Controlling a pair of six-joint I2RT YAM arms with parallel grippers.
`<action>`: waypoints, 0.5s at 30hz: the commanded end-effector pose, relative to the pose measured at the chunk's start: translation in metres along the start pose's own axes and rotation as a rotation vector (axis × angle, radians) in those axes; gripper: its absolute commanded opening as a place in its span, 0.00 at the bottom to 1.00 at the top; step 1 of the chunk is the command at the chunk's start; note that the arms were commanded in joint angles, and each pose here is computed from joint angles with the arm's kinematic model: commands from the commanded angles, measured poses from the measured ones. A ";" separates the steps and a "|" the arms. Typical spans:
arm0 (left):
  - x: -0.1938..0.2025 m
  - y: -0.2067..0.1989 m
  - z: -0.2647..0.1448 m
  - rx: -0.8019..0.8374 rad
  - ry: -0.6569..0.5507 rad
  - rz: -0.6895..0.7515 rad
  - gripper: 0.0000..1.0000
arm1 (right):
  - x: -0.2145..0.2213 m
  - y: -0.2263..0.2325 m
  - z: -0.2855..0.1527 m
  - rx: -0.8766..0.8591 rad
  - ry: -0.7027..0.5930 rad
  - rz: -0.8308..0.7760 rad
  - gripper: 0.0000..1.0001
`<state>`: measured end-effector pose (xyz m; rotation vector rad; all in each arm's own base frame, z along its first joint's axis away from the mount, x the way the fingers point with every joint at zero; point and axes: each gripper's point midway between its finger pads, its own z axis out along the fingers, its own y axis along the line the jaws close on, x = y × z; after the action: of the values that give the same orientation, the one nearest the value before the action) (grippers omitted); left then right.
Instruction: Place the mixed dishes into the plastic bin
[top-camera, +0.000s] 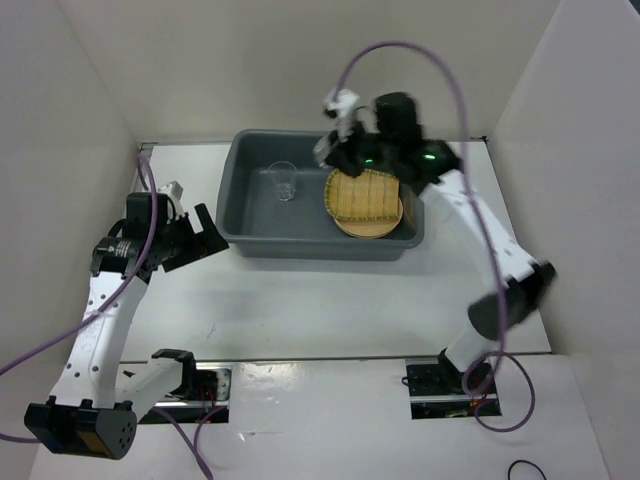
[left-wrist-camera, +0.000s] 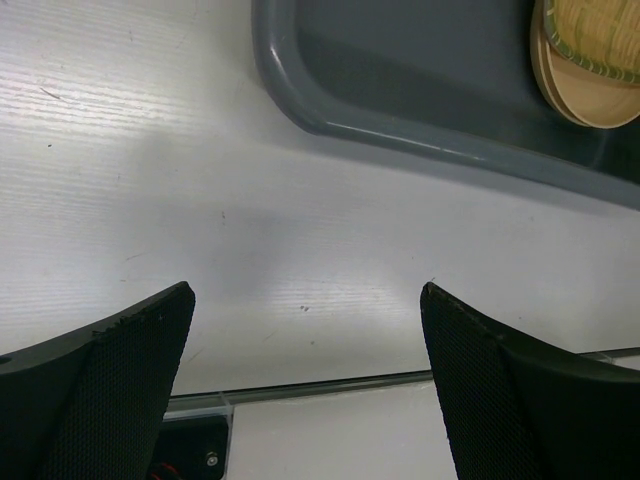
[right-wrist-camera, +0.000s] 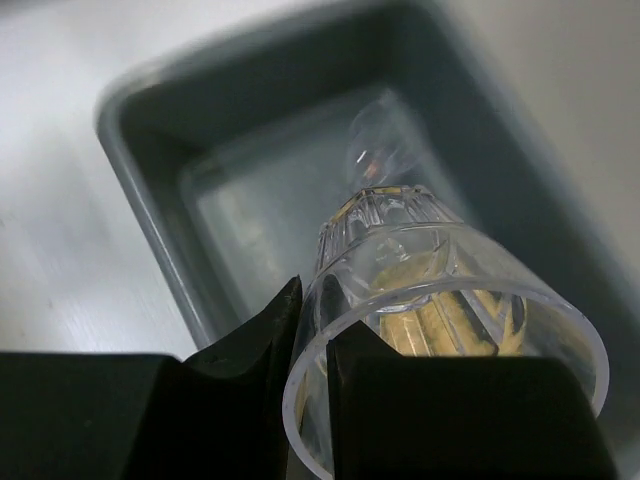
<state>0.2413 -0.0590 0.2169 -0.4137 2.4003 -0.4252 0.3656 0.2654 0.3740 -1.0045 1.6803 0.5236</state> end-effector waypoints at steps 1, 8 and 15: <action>-0.014 -0.012 -0.009 0.047 -0.062 -0.026 1.00 | 0.057 0.020 0.079 -0.051 0.215 -0.051 0.00; -0.012 -0.009 -0.012 0.038 -0.079 -0.045 1.00 | 0.113 0.040 0.168 -0.097 0.368 -0.137 0.00; -0.002 -0.001 -0.013 0.008 -0.064 -0.059 1.00 | 0.163 0.041 0.213 -0.124 0.439 -0.131 0.00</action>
<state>0.2384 -0.0599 0.2291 -0.4594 2.3369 -0.4538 0.4096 0.3798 0.1164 -1.4297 2.0702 0.3790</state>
